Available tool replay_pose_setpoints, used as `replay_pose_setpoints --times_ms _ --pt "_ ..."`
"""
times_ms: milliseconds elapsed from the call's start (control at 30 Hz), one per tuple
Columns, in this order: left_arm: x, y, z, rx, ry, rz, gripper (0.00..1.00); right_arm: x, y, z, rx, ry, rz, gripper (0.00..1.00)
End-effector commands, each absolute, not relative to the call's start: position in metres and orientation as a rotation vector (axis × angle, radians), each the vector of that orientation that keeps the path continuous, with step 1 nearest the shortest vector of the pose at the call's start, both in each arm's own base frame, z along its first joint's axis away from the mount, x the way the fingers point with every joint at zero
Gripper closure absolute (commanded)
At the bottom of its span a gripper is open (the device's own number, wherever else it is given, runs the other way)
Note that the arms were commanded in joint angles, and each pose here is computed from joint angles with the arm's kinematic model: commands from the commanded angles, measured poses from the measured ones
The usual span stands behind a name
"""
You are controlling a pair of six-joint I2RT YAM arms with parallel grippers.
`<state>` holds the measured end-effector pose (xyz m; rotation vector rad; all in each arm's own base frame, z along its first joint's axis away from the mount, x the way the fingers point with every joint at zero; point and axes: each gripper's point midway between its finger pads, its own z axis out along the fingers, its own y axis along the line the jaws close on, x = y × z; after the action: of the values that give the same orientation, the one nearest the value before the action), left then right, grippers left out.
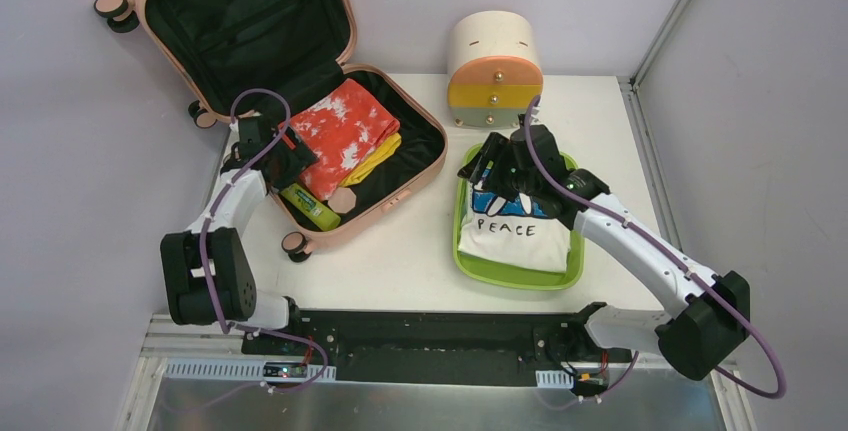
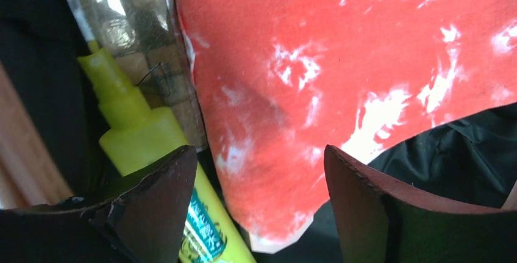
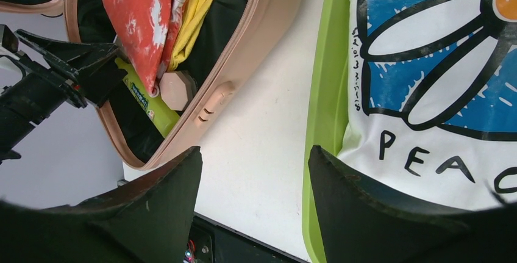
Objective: Open, take out, and arrange the luggage
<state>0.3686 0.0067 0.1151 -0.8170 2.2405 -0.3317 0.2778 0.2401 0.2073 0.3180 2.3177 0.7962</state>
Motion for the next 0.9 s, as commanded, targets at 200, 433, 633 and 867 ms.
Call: replay_pose_setpoints --times_ms 200,433,633,867 --pt "0.397 0.015 0.094 -0.863 2.197 -0.353 0.25 0.283 0.244 0.231 0.292 2.260 0.825 0.32" --pt "0.397 0.010 0.079 -0.907 2.202 -0.394 0.27 0.292 0.245 0.239 0.314 2.224 0.818 0.31" --pt "0.407 0.002 0.111 -0.864 2.125 -0.479 0.58 0.323 0.274 0.254 0.363 2.142 0.859 0.31" --pt "0.410 -0.009 0.139 -0.871 2.067 -0.586 0.79 0.372 0.336 0.260 0.452 2.071 0.876 0.23"
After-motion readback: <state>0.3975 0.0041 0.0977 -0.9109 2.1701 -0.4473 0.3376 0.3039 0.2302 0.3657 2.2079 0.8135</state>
